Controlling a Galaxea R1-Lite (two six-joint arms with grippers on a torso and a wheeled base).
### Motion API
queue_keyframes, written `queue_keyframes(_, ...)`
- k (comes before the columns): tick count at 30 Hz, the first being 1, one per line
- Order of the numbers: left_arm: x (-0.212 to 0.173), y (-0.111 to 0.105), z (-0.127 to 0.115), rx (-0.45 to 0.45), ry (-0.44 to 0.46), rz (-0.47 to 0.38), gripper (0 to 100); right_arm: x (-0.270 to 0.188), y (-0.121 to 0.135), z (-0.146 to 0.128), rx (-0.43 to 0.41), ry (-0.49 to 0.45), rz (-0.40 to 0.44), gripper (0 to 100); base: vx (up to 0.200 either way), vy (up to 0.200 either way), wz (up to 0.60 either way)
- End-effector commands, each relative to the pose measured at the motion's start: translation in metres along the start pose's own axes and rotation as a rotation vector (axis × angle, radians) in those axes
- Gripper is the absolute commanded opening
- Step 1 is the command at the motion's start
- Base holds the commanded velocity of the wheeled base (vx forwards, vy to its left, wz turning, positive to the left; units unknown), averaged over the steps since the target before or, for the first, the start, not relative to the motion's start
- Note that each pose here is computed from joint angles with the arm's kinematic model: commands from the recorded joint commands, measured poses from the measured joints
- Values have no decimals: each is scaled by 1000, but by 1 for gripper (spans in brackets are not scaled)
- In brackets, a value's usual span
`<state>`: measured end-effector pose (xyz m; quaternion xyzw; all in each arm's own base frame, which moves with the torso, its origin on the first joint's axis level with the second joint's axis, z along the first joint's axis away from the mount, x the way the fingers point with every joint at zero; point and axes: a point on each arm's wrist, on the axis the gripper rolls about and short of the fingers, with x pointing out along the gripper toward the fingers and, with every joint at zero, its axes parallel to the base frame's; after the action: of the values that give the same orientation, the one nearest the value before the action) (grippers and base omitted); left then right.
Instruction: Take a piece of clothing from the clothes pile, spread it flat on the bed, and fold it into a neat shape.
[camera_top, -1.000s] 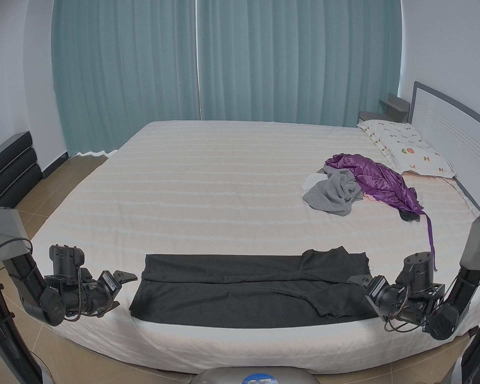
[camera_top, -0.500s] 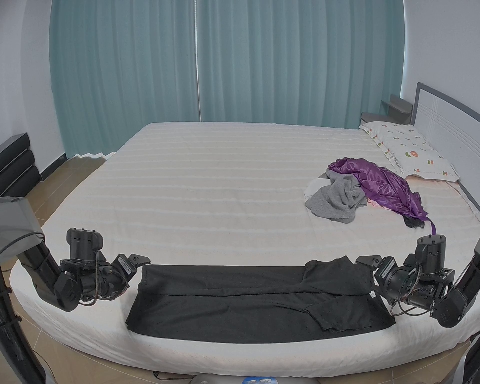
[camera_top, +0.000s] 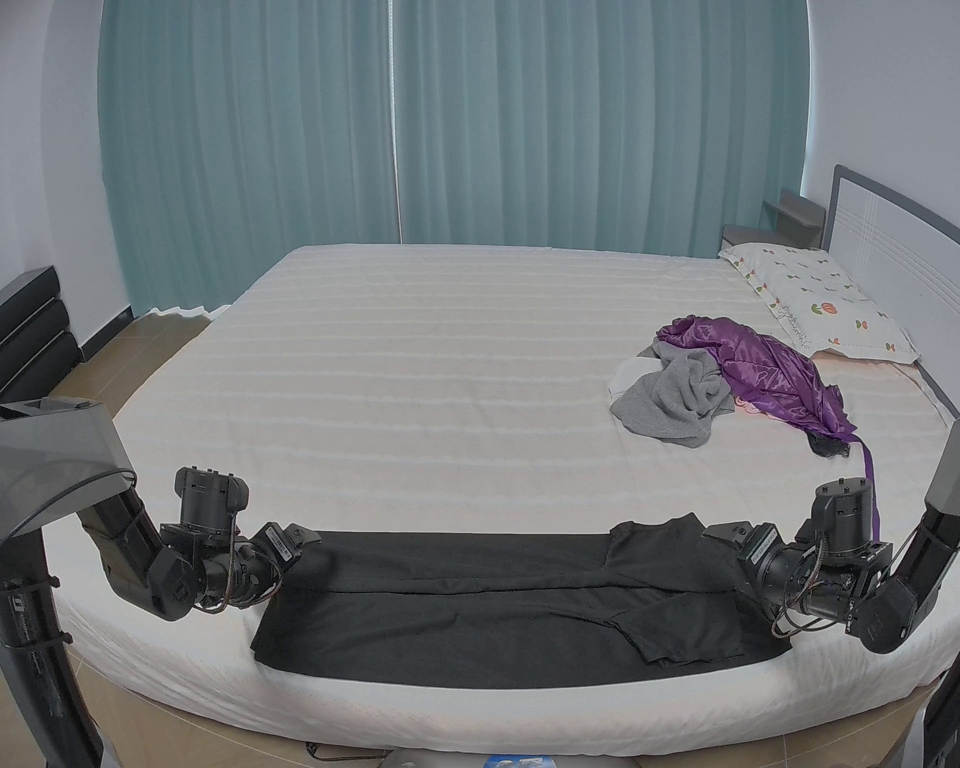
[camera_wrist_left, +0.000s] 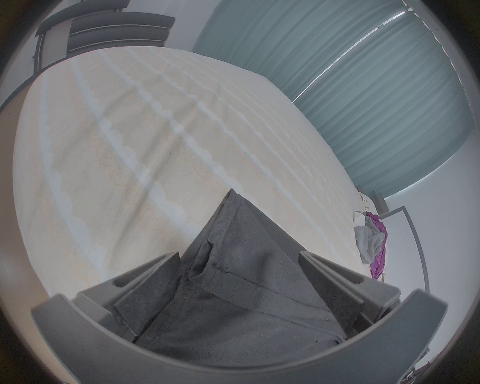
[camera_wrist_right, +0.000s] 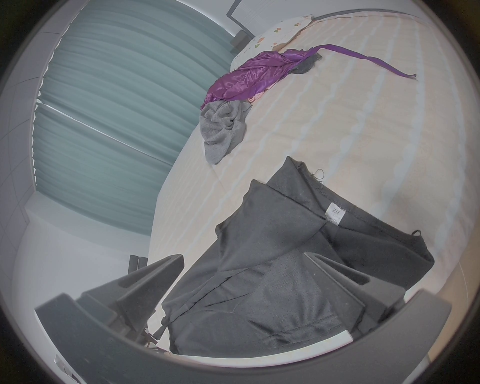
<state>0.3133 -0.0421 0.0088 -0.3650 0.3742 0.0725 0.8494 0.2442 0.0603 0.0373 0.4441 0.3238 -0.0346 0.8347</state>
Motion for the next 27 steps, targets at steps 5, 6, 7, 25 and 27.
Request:
queue_keyframes(5, 10, 1, 0, -1, 4, 11, 0, 12, -8, -1, 8, 12, -45, 100, 0, 0, 0)
queue_keyframes(6, 10, 1, 0, -1, 4, 11, 0, 12, -8, -1, 8, 12, -45, 100, 0, 0, 0)
queue_keyframes(7, 9, 0, 0, -1, -1, 10, 0, 17, -9, 0, 10, 15, -57, 100, 0, 0, 0)
queue_keyframes(25, -6, -7, 8, -3, -41, -21, 0, 53, -22, 12, -6, -26, -177, 100, 0, 0, 0)
queue_keyframes(27, -6, -7, 8, -3, -41, -21, 0, 56, -22, 12, -6, -23, -181, 100, 0, 0, 0)
